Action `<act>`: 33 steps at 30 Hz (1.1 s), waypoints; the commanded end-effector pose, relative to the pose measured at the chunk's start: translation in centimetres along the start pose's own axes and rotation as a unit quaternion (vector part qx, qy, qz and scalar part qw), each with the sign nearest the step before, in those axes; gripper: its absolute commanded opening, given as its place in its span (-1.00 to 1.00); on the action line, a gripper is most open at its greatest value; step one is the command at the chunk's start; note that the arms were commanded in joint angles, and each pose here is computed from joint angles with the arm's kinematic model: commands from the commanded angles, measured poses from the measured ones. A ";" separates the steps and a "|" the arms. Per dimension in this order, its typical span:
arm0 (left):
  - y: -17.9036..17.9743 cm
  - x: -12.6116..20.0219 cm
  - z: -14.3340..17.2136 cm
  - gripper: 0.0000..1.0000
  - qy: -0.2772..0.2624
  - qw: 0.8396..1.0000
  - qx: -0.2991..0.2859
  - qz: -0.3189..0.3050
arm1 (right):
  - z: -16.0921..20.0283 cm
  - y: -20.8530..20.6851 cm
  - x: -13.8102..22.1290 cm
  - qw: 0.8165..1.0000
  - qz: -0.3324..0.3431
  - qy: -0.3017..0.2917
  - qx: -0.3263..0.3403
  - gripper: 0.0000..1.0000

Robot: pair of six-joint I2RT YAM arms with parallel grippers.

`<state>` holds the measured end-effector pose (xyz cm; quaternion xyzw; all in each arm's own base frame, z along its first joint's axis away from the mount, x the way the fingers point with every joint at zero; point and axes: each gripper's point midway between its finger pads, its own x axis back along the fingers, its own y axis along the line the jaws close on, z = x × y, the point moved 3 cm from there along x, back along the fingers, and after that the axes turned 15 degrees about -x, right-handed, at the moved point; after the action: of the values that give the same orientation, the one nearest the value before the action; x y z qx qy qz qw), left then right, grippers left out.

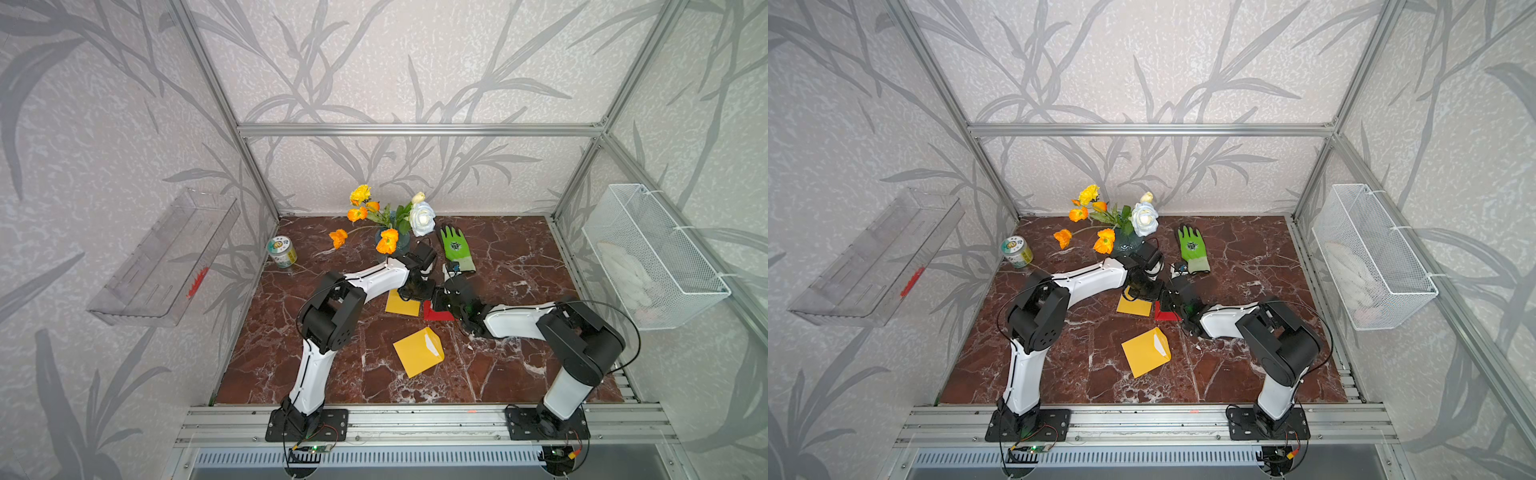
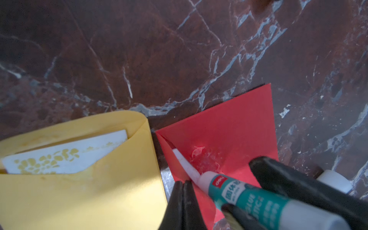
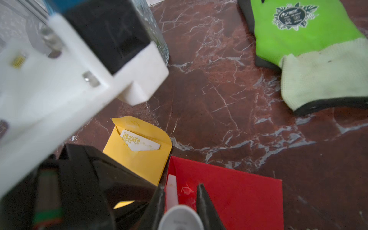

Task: Seal the envelope with a glue stick
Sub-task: Apply the envelope at the center of the board.

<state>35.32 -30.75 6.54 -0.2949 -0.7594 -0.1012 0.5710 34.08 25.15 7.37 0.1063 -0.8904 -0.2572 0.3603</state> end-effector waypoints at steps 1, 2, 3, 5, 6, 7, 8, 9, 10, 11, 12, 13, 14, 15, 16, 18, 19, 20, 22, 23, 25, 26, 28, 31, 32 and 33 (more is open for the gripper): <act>-1.0 -1.2 1.1 -1.00 0.021 1.000 -0.007 0.013 | 7.2 -6.2 0.0 0.983 0.116 0.141 0.007 -1.00; -1.0 -1.1 1.1 -1.00 0.021 1.000 -0.007 0.012 | 7.1 -6.1 0.1 0.983 0.113 0.142 0.006 -1.00; -0.9 -1.1 1.2 -1.00 0.021 1.000 -0.008 0.011 | 6.9 -5.8 0.2 0.984 0.108 0.141 0.004 -1.00; -0.8 -1.1 1.2 -1.00 0.022 1.000 -0.009 0.008 | 6.3 -5.2 0.5 0.986 0.098 0.134 0.002 -1.00; -0.8 -1.0 1.2 -1.00 0.022 1.000 -0.010 0.007 | 5.9 -4.7 0.7 0.988 0.092 0.128 0.002 -1.00; -0.9 -1.0 1.2 -1.00 0.023 1.000 -0.011 0.008 | 5.4 -4.3 1.0 0.989 0.086 0.123 0.003 -1.00; -0.8 -0.9 1.1 -1.00 0.021 1.000 -0.011 0.006 | 5.0 -4.0 1.2 0.990 0.081 0.118 0.005 -1.00; -0.8 -0.8 1.1 -1.00 0.021 1.000 -0.012 0.005 | 4.5 -3.5 1.5 0.991 0.075 0.111 0.007 -1.00; -0.8 -0.8 1.1 -1.00 0.021 1.000 -0.013 0.004 | 4.2 -3.3 1.6 0.991 0.075 0.109 0.010 -1.00; -0.8 -0.7 1.0 -1.00 0.020 1.000 -0.014 0.003 | 3.3 -2.6 2.1 0.993 0.065 0.098 0.010 -1.00; -0.7 -0.7 1.0 -1.00 0.021 1.000 -0.014 0.002 | 2.8 -2.2 2.5 0.994 0.059 0.091 0.013 -1.00; -0.7 -0.7 0.9 -1.00 0.020 1.000 -0.014 0.002 | 2.4 -1.8 2.8 0.995 0.055 0.085 0.015 -1.00; -0.7 -0.7 1.0 -1.00 0.022 1.000 -0.014 0.001 | 2.0 -1.6 3.1 0.995 0.052 0.080 0.018 -1.00; -0.7 -0.6 0.9 -1.00 0.020 1.000 -0.016 0.000 | 1.6 -1.3 3.4 0.996 0.049 0.075 0.023 -1.00; -0.7 -0.5 0.9 -1.00 0.020 1.000 -0.016 0.000 | 1.3 -1.1 3.6 0.996 0.048 0.071 0.026 -1.00; -0.7 -0.4 0.7 -1.00 0.019 1.000 -0.016 0.000 | 0.8 -0.7 4.1 0.997 0.043 0.064 0.031 -1.00; -0.7 -0.3 0.7 -1.00 0.018 1.000 -0.017 -0.001 | 0.6 -0.7 4.2 0.997 0.042 0.061 0.033 -1.00; -0.7 -0.3 0.7 -1.00 0.018 1.000 -0.017 -0.001 | 0.5 -0.7 4.4 0.997 0.041 0.058 0.034 -1.00; -0.7 -0.2 0.6 -1.00 0.017 1.000 -0.017 -0.001 | 0.3 -0.8 4.7 0.997 0.043 0.051 0.035 -1.00; -0.7 -0.1 0.7 -1.00 0.018 1.000 -0.017 -0.001 | 0.2 -0.9 4.8 0.997 0.044 0.047 0.035 -1.00; -0.8 0.1 0.5 -1.00 0.014 1.000 -0.017 0.001 | -0.2 -1.0 5.0 0.998 0.046 0.034 0.035 -1.00; -0.9 0.3 0.4 -1.00 0.012 1.000 -0.017 0.002 | -0.3 -1.1 5.1 0.998 0.048 0.028 0.036 -1.00; -1.1 0.8 0.1 -0.97 0.006 1.000 -0.018 0.006 | -0.9 -0.9 5.4 0.998 0.047 0.014 0.038 -1.00; -1.4 1.7 -0.5 -0.87 -0.006 1.000 -0.020 0.010 | -1.9 -0.7 5.9 0.998 0.047 -0.008 0.035 -1.00; -1.5 1.9 -0.6 -0.85 -0.008 1.000 -0.020 0.011 | -2.2 -0.6 6.1 0.998 0.045 -0.014 0.033 -1.00; -1.6 2.1 -0.7 -0.83 -0.011 1.000 -0.020 0.013 | -2.4 -0.4 6.2 0.998 0.043 -0.018 0.032 -1.00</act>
<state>34.38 -31.04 6.35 -0.3010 -0.7495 -0.1103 0.5792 30.97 22.12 10.56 0.0813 -0.8953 -0.2128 0.3828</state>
